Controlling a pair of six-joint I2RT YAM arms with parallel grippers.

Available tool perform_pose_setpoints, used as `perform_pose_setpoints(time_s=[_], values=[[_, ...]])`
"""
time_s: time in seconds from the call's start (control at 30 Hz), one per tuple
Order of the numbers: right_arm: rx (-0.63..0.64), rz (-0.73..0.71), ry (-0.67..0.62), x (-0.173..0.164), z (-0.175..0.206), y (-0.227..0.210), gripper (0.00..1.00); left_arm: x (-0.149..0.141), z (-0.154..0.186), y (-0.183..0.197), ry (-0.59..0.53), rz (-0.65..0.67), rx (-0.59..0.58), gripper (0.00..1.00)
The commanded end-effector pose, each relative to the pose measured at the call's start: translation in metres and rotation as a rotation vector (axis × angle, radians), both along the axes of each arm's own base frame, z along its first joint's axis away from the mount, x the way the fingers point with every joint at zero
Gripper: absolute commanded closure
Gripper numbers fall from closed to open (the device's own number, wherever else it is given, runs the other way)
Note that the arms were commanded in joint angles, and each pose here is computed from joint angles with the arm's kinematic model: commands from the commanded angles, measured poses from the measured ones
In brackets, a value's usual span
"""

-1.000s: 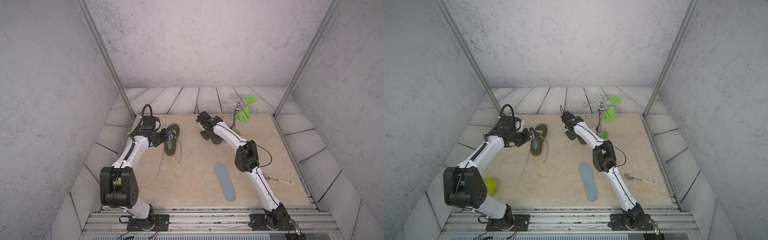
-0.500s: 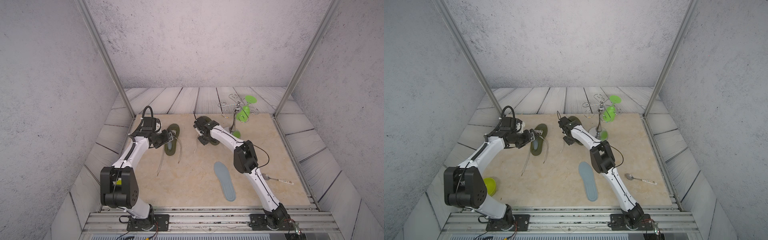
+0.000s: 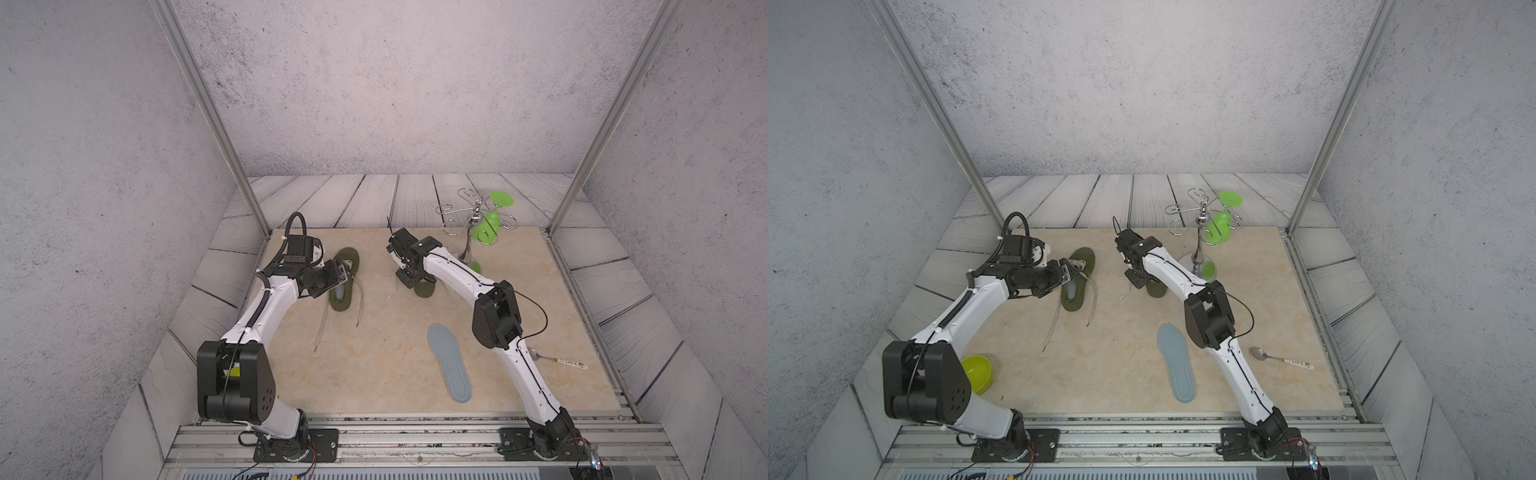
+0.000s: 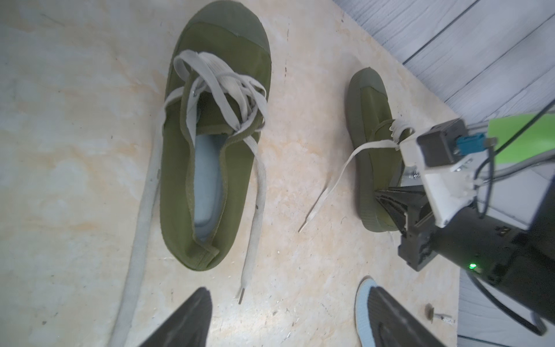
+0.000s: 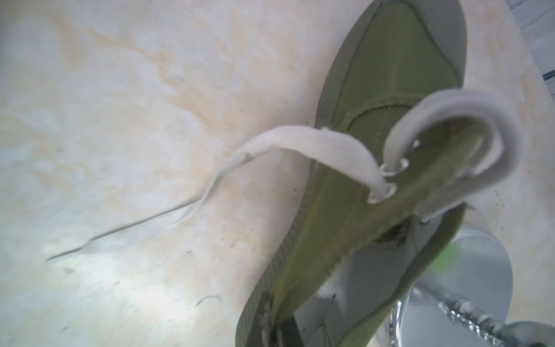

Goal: Insert the insole into the shoe
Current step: Move the shoe to the center of the board.

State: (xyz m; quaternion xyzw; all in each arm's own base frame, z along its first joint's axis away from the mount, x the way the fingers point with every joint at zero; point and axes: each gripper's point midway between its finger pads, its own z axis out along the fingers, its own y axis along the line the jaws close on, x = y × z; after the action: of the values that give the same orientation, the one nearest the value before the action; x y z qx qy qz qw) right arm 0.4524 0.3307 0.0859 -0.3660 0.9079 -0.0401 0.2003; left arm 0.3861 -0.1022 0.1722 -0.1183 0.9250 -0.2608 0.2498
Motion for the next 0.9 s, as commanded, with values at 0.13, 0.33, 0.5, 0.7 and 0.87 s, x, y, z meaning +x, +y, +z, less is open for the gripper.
perform_pose_setpoints(time_s=[0.13, 0.33, 0.5, 0.7, 0.87], values=[[0.172, 0.128, 0.022, -0.06, 0.059, 0.042, 1.0, -0.028, 0.012, -0.006, -0.099, 0.019, -0.073, 0.04], [0.159, 0.169, 0.063, -0.098, 0.045, 0.043, 1.0, -0.05, 0.025, -0.014, -0.209, -0.05, -0.076, 0.04], [0.207, 0.158, 0.079, -0.125, 0.044, 0.041, 0.8, -0.068, 0.021, -0.019, -0.179, -0.083, -0.041, 0.1], [0.293, 0.037, 0.007, -0.129, 0.084, 0.025, 0.63, -0.081, 0.007, -0.021, -0.109, -0.055, -0.015, 0.23], [0.258, -0.031, -0.059, -0.132, 0.11, -0.003, 0.61, -0.087, -0.003, -0.032, -0.07, -0.046, -0.034, 0.29]])
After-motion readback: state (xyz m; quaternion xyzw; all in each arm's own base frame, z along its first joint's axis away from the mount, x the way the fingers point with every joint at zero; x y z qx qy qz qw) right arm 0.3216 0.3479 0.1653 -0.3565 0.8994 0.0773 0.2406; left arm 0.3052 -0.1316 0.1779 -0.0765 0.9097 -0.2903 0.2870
